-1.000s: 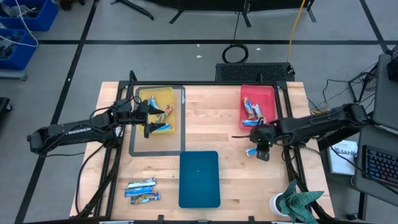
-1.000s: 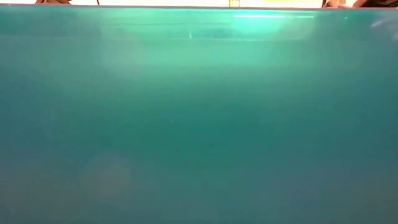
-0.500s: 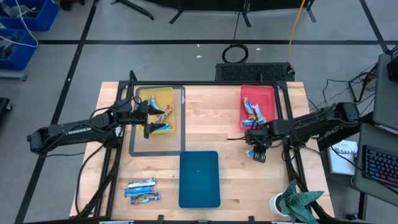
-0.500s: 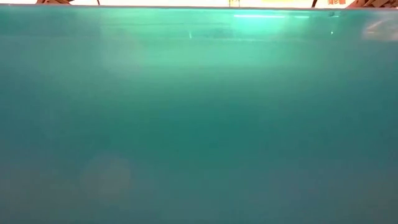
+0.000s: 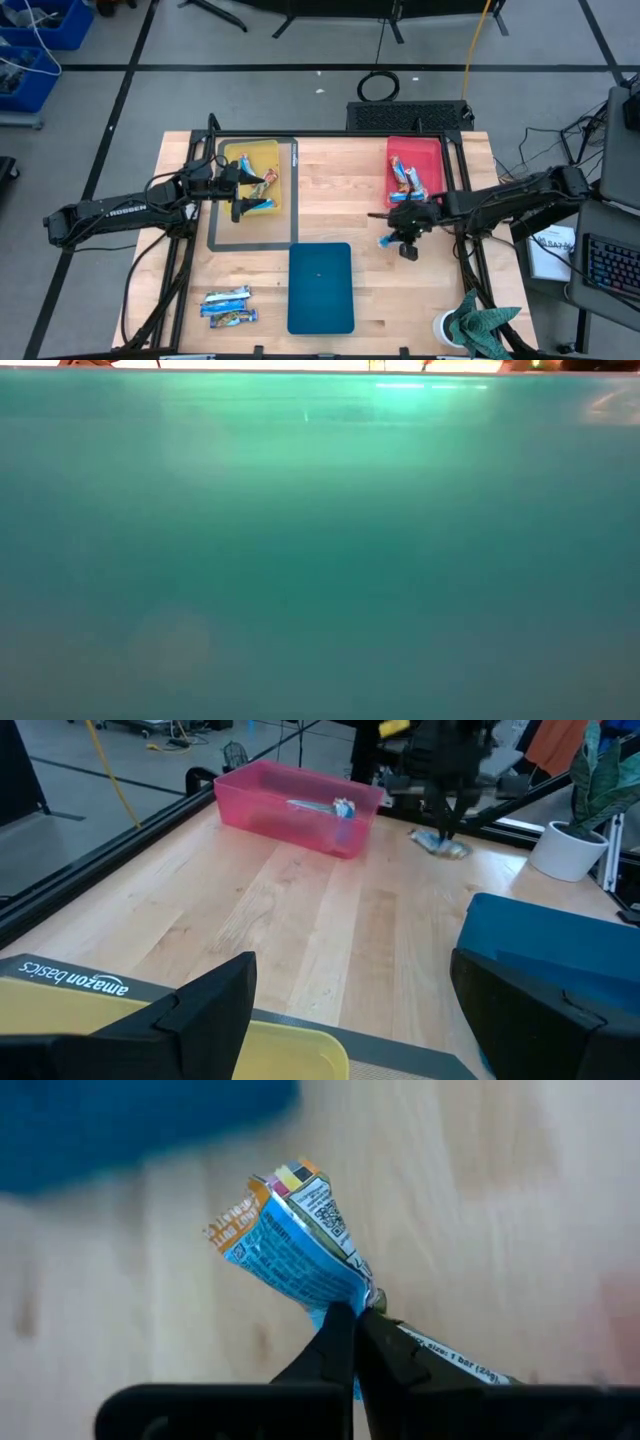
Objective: Pick and place Granola Bars by type
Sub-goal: Put the yellow granola bar into the red bin
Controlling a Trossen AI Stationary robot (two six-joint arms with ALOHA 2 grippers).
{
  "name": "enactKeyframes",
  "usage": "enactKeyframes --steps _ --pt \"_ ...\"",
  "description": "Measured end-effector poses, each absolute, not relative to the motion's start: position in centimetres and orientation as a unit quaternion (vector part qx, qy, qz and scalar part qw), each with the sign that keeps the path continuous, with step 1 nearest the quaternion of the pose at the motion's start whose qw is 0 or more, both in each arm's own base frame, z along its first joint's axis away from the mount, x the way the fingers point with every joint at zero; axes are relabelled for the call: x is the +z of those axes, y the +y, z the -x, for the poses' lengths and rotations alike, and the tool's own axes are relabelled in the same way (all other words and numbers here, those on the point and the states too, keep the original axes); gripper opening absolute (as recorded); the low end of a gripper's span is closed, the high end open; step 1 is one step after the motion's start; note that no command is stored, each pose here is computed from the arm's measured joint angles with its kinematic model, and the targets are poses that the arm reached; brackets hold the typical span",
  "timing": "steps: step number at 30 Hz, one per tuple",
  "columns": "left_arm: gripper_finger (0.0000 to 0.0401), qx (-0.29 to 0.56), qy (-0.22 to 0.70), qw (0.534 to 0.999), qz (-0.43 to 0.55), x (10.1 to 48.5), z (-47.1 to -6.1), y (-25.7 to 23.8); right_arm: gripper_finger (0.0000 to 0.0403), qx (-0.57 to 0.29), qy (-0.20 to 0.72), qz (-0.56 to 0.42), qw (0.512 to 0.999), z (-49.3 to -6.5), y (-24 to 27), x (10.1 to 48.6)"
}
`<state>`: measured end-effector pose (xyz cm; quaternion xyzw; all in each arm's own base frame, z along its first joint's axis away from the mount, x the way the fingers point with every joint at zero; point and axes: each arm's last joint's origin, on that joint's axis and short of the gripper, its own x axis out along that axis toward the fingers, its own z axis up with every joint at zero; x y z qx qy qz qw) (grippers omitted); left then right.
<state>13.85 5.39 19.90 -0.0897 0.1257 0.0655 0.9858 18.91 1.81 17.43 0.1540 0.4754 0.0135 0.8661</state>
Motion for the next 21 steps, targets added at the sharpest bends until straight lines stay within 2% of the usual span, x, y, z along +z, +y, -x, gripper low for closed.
enactKeyframes --steps 3,6,9,13,17,21 --pt "0.0337 0.066 0.126 0.986 0.090 19.9 -13.8 5.4 0.0000 -0.014 0.399 -0.136 0.907 -19.0 1.5 19.2" --pt "0.0337 0.067 0.125 0.986 0.089 19.9 -13.8 5.4 0.0000 -0.106 0.323 -0.116 0.933 -18.6 0.4 20.9" --pt "0.0337 0.067 0.125 0.986 0.089 19.9 -13.8 5.4 0.0000 -0.219 0.262 -0.106 0.934 -17.6 -1.1 22.2" --pt "0.0337 0.067 0.125 0.986 0.089 19.9 -13.9 5.4 0.0000 -0.352 0.227 -0.089 0.904 -16.0 -3.5 23.1" --pt "0.0337 0.067 0.126 0.986 0.089 19.9 -13.9 5.4 0.0000 -0.471 0.266 -0.059 0.839 -14.5 -6.0 22.4" --pt "0.0337 0.067 0.125 0.986 0.089 19.9 -13.9 5.4 0.0000 -0.522 0.300 -0.082 0.794 -13.9 -8.3 21.4"
